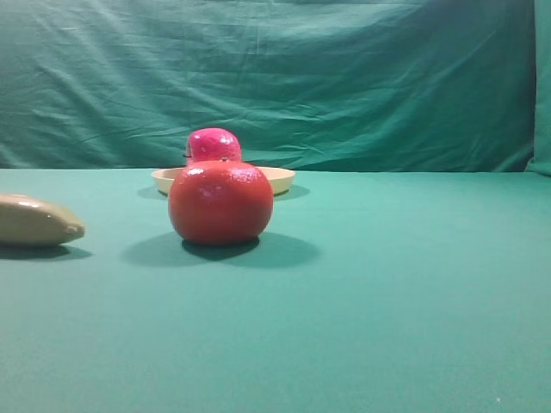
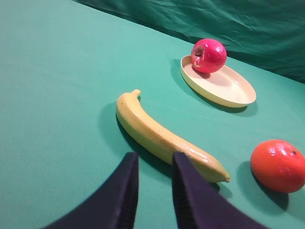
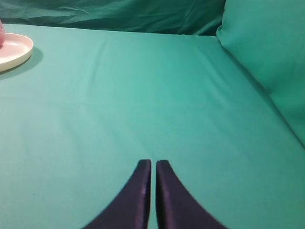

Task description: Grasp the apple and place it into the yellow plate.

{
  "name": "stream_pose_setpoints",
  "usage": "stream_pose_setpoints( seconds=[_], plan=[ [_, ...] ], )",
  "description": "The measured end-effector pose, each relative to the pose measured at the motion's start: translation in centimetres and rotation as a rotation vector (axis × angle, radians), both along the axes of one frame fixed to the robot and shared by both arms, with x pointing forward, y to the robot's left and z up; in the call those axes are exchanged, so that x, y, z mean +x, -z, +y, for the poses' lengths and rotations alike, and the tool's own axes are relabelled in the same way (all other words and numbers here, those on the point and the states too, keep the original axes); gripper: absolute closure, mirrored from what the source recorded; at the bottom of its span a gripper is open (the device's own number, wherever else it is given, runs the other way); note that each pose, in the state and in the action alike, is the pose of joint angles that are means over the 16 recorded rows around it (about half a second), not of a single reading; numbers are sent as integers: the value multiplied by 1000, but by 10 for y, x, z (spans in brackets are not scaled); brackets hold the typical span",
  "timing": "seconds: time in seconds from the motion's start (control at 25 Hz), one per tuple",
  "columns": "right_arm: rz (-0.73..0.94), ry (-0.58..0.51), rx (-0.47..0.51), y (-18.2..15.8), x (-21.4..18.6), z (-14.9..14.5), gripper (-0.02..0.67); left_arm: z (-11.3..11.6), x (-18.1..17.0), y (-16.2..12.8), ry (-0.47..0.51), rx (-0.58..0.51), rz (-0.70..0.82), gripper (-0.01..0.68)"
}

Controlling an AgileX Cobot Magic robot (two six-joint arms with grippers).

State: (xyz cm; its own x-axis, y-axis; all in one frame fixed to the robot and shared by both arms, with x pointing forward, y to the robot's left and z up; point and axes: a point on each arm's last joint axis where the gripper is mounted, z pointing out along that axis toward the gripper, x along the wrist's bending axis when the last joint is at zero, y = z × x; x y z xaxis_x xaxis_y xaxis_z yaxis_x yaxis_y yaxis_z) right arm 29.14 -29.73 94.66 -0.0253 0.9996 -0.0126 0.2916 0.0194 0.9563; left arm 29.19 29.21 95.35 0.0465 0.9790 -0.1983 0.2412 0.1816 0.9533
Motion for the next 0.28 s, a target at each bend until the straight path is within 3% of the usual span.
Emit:
stream_pose_setpoints(
  seconds=[0.28],
  plan=[
    [0,0,0,0,0,0,649,0,0,0,0,0,0,516]
  ],
)
